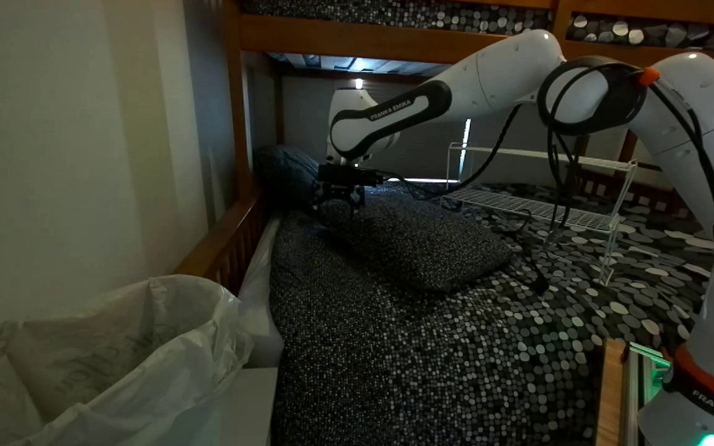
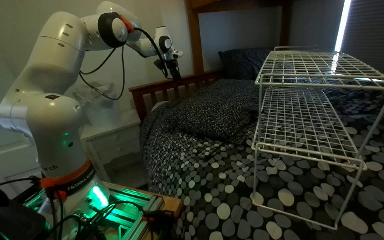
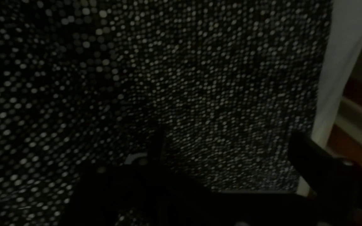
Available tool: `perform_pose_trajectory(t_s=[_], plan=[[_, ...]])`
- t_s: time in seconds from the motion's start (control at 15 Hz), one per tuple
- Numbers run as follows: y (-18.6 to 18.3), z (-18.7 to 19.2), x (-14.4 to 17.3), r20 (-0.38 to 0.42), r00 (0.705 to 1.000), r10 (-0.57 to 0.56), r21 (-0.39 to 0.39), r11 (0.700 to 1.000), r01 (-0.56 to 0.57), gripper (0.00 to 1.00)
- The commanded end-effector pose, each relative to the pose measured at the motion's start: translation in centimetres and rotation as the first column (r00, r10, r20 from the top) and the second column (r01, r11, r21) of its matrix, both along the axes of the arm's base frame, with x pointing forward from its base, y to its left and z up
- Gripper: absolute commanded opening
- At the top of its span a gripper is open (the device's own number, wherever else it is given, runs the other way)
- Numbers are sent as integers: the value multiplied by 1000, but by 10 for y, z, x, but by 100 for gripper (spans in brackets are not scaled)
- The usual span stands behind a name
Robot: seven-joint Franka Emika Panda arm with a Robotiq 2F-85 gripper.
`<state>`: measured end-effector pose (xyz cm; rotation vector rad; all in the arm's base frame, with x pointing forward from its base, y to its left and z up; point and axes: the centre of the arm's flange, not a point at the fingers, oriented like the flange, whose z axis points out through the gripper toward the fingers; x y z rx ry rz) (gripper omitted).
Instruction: Move the pillow on the left side of the bed a little forward on the bed
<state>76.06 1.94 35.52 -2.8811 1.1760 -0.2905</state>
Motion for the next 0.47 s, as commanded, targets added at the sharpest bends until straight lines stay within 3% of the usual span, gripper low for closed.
perform_pose_trajectory(t_s=[0.0, 0.2, 0.27, 0.4], plan=[[48, 5, -8, 4, 979, 204, 23, 979, -204, 100], [75, 13, -11, -19, 927, 375, -15, 927, -375, 100], [70, 7, -5, 0, 957, 291, -14, 957, -291, 100], [80, 11, -7, 0, 938, 347, -23, 938, -347, 100]])
